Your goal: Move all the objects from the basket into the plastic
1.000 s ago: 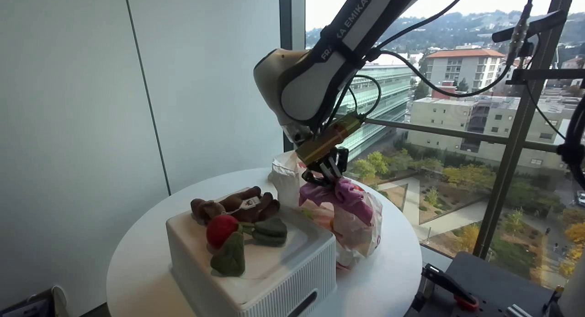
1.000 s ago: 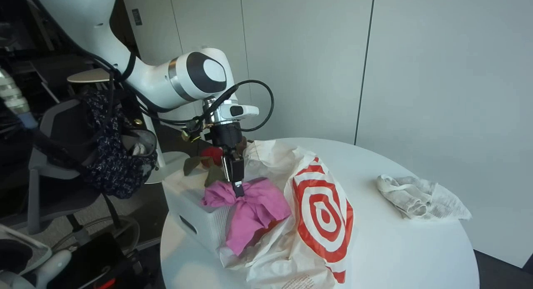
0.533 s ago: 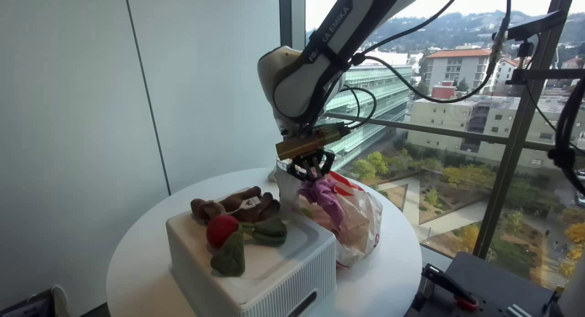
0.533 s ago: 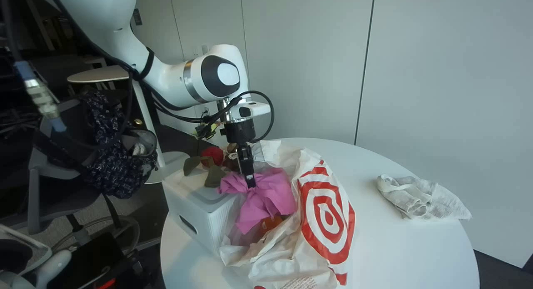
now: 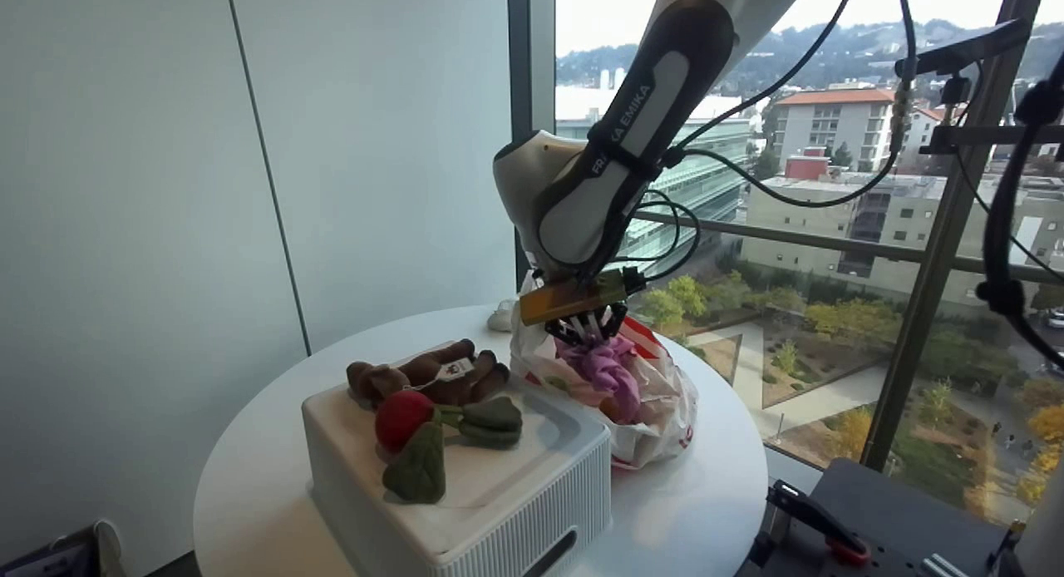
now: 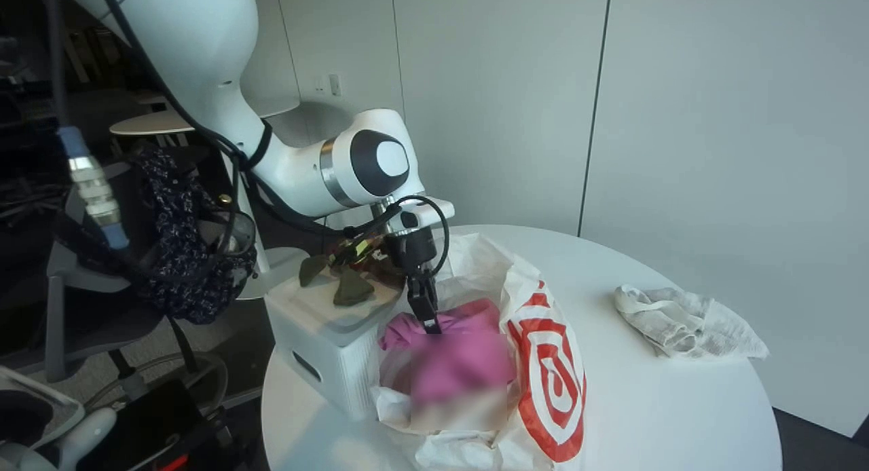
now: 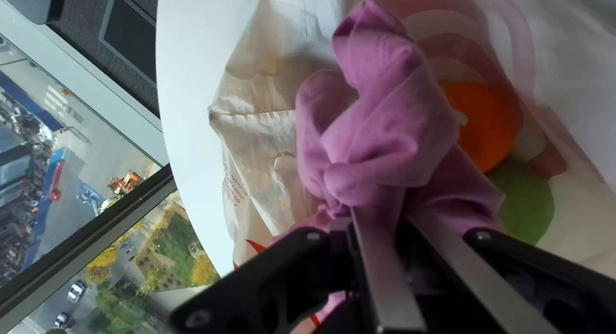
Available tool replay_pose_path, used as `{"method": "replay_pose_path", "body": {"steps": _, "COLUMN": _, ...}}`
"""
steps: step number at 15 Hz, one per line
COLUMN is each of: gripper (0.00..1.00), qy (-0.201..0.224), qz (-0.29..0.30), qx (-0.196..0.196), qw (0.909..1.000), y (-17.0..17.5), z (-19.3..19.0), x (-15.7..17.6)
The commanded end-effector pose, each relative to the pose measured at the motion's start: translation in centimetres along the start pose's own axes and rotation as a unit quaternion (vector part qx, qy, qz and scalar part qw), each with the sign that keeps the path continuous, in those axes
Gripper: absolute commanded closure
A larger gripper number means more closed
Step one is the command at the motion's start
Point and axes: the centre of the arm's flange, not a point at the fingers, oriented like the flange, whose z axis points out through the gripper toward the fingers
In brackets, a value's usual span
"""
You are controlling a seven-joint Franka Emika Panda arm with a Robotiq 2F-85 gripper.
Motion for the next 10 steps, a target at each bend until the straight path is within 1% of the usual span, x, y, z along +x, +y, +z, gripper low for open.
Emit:
{"method": "replay_pose_path", "body": {"steps": 1, "gripper": 0.90, "qy": 0.032, "qz": 0.012, "qx": 0.039, "qw": 0.9986, "y": 0.0, "z": 1.5, "x": -0.8}}
{"method": "replay_pose_path", "body": {"steps": 2, "gripper": 0.90, "qy": 0.038, "qz": 0.010, "qx": 0.050, "qw": 0.9980, "y": -0.2, "z": 1.8, "x": -1.0}}
{"method": "replay_pose_path", "body": {"steps": 3, "gripper": 0.90, "qy": 0.043, "qz": 0.006, "qx": 0.052, "qw": 0.9977, "y": -0.3, "z": 2.3, "x": -1.4}}
{"method": "replay_pose_path", "body": {"steps": 4, "gripper": 0.64, "qy": 0.045, "qz": 0.003, "qx": 0.053, "qw": 0.9976, "y": -0.3, "z": 2.7, "x": -1.7}}
{"method": "replay_pose_path", "body": {"steps": 5, "gripper": 0.64, "qy": 0.046, "qz": 0.002, "qx": 0.056, "qw": 0.9974, "y": -0.3, "z": 2.9, "x": -2.0}}
{"method": "replay_pose_path", "body": {"steps": 6, "gripper": 0.59, "qy": 0.050, "qz": -0.007, "qx": 0.053, "qw": 0.9973, "y": -0.3, "z": 2.8, "x": -2.3}}
{"method": "replay_pose_path", "body": {"steps": 7, "gripper": 0.50, "qy": 0.054, "qz": -0.017, "qx": 0.050, "qw": 0.9971, "y": -0.3, "z": 2.5, "x": -2.5}}
{"method": "replay_pose_path", "body": {"steps": 8, "gripper": 0.43, "qy": 0.052, "qz": -0.027, "qx": 0.039, "qw": 0.9975, "y": -0.2, "z": 1.8, "x": -2.7}}
{"method": "replay_pose_path", "body": {"steps": 9, "gripper": 0.34, "qy": 0.046, "qz": -0.042, "qx": 0.031, "qw": 0.9976, "y": -0.1, "z": 0.7, "x": -2.8}}
{"method": "replay_pose_path", "body": {"steps": 10, "gripper": 0.27, "qy": 0.050, "qz": -0.058, "qx": 0.031, "qw": 0.9966, "y": 0.0, "z": -0.2, "x": -3.1}}
